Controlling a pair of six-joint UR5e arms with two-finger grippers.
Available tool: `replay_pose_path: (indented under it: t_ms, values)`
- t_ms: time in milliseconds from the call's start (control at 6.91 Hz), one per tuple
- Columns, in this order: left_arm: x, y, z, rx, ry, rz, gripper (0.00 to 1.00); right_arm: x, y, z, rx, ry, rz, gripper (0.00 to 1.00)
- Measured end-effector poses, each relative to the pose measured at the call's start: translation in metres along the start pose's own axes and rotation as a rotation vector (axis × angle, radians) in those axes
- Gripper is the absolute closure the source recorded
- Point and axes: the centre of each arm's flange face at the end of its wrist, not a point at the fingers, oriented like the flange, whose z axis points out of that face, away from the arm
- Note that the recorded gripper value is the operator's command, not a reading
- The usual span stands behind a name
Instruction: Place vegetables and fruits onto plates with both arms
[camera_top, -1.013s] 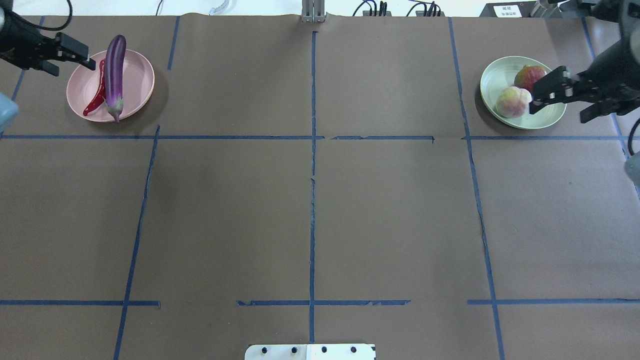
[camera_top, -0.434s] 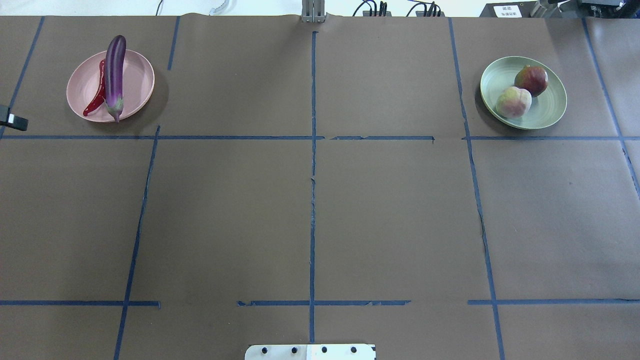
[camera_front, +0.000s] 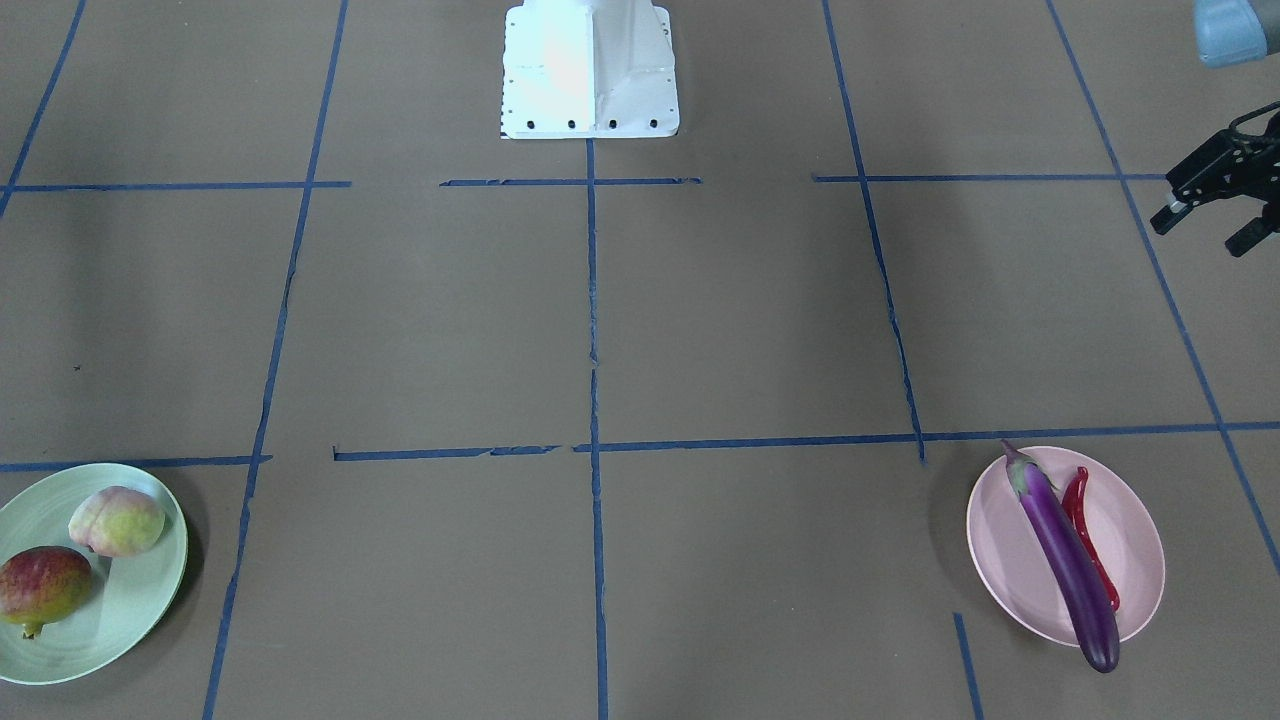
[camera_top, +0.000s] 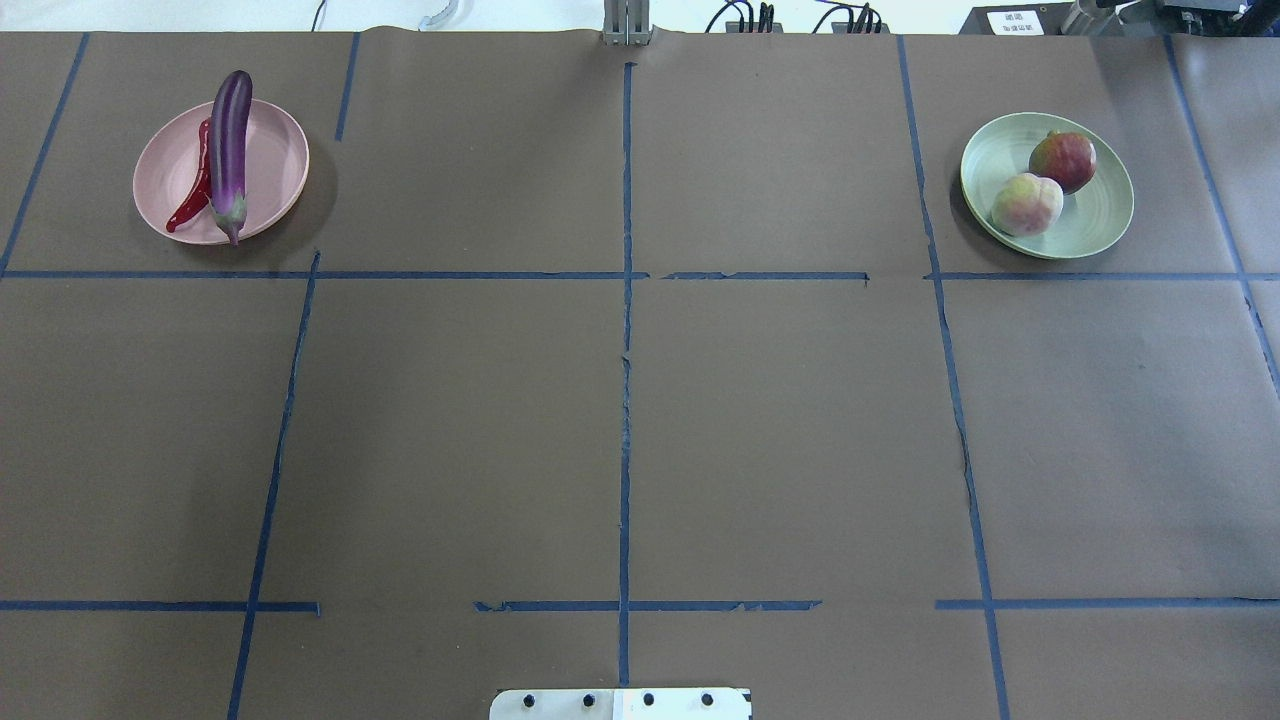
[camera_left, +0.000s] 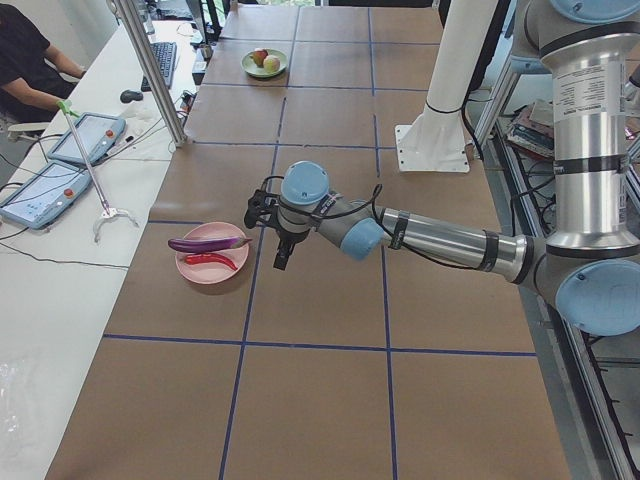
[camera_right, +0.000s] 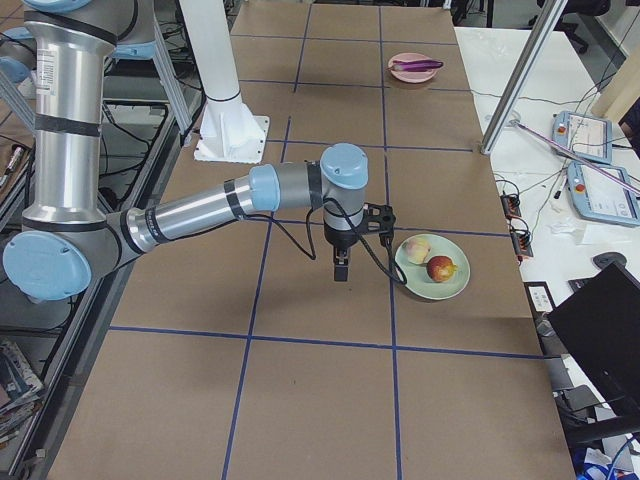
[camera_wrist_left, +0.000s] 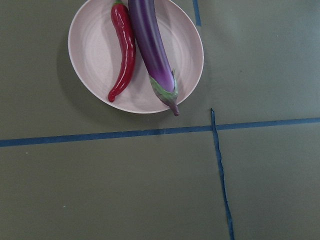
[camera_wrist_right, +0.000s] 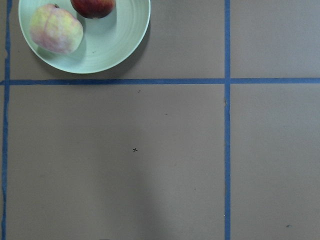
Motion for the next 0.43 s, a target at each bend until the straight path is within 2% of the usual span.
replay_pose_path:
  t_ms: [145, 434]
  values:
    - [-0.024, 0.007, -0.013, -0.024, -0.034, 0.035, 0.0, 0.017, 0.004, 0.008, -0.016, 0.003, -0.022, 0.0]
    - [-0.051, 0.019, -0.018, -0.11, -0.084, 0.039, 0.0, 0.045, 0.022, 0.013, -0.028, -0.001, -0.019, 0.0]
